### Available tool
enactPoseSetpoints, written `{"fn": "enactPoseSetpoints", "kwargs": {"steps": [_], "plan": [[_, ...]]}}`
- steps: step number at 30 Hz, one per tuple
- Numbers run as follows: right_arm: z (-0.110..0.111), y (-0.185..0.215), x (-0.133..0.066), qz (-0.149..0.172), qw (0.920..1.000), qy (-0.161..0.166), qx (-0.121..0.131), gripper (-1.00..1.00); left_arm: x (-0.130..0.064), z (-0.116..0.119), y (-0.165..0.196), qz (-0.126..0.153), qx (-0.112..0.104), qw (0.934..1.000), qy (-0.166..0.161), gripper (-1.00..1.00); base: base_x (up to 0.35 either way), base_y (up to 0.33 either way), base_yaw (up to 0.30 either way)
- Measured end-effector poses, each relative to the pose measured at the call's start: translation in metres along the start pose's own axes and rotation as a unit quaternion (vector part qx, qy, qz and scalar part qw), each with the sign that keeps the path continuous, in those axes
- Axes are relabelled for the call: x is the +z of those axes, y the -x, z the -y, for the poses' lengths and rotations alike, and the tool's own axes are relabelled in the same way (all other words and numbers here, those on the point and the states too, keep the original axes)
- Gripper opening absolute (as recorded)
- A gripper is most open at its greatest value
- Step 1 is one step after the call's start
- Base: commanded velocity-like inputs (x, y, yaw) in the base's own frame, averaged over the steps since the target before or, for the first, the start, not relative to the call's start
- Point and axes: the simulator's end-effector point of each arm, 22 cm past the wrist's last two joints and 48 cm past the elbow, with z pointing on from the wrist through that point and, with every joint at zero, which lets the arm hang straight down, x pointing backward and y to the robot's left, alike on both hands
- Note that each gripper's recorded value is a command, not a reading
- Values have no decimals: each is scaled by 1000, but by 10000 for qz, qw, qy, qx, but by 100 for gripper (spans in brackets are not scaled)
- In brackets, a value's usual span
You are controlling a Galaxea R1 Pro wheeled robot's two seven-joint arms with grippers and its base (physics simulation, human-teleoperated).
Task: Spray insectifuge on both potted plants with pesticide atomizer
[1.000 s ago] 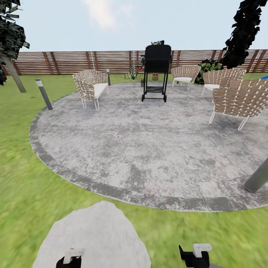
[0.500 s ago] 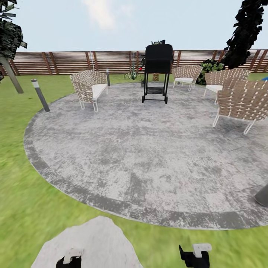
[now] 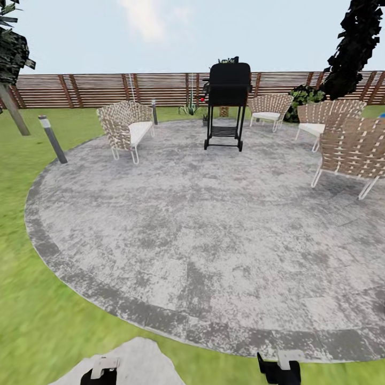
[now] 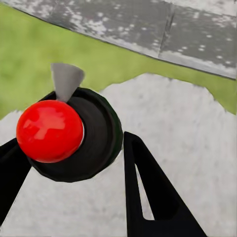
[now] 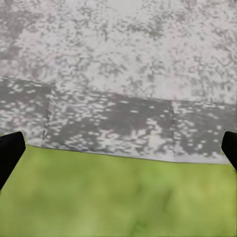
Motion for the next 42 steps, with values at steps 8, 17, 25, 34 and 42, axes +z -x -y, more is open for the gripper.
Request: {"fn": "enactPoseSetpoints", "kwargs": {"steps": [8,17,25,34,42], "plan": [[0,0,0,-1,10000,0,0,100,0,0,0,0,-2,10000,1,-100,336,37,0],[0,0,0,-1,10000,4,2,100,0,0,0,1,-1,10000,2,-100,335,125,0],[0,0,0,-1,10000,4,2,100,0,0,0,3,-1,10000,1,-100,335,130,0],[0,0,0,-1,10000,4,1,100,0,0,0,2,-2,10000,2,-100,335,117,0],[0,0,0,-1,10000,4,2,100,0,0,0,1,1,10000,0,-100,335,100,0]]}}
